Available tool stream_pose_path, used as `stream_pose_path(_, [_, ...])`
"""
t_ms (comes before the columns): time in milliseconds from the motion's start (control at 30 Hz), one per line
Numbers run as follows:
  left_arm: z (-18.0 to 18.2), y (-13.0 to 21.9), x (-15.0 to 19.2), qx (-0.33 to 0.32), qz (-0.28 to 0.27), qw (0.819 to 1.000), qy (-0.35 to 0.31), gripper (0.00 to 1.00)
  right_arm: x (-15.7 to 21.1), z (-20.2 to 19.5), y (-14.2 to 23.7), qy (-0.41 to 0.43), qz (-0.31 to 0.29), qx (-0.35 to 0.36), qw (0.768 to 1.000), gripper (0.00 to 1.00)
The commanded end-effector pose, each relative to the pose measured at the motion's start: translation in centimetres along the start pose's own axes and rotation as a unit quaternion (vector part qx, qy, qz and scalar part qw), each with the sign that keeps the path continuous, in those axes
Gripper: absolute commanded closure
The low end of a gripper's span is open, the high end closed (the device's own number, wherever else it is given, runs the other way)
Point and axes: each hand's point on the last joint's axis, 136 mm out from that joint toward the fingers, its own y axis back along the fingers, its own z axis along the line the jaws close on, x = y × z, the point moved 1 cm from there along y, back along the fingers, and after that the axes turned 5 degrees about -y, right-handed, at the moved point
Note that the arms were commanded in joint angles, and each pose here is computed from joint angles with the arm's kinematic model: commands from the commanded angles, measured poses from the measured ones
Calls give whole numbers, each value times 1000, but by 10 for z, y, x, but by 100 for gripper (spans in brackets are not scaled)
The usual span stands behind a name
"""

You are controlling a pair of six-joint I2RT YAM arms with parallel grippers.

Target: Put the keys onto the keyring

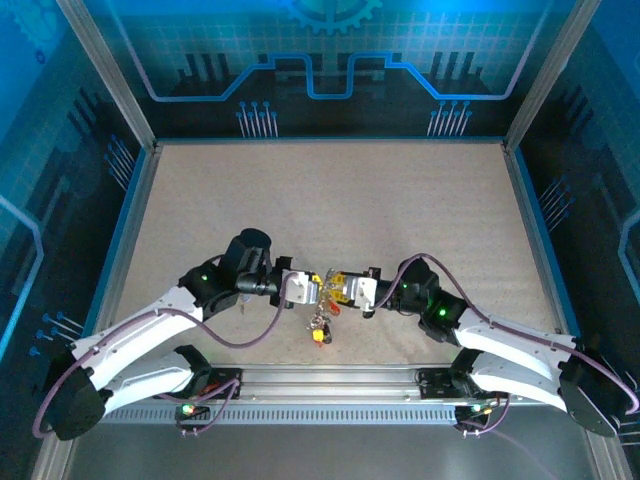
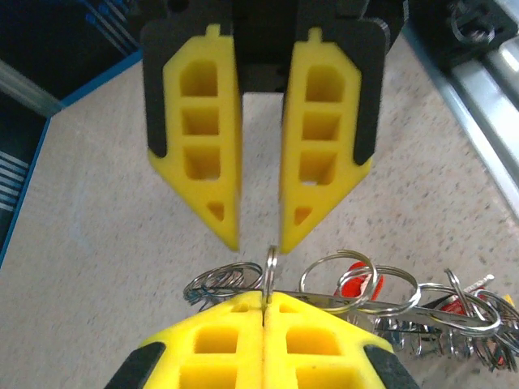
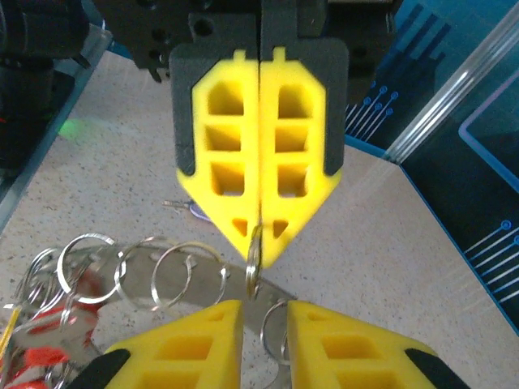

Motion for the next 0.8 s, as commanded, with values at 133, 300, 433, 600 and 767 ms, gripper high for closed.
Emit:
stream_pose_path(133, [14, 8, 6, -9, 66, 998, -13, 100, -3, -7, -8, -13, 7, 7, 1000, 76])
stream_pose_path(300, [11, 7, 3, 2, 61, 998, -10, 100, -8, -8, -15, -23, -7, 6, 1000, 75])
stream_pose_path(433, [11, 7, -3, 0, 45, 999, -9, 100, -12, -10, -20, -34, -21, 7, 999, 75])
stream_pose_path(600, [11, 6, -6, 0, 32, 999, -5, 100, -16, -8, -25, -41, -34, 2, 999, 75])
stream_pose_path(767, [12, 5, -10, -2, 21, 1000, 1, 100, -16, -6, -29, -45, -36, -3, 998, 78])
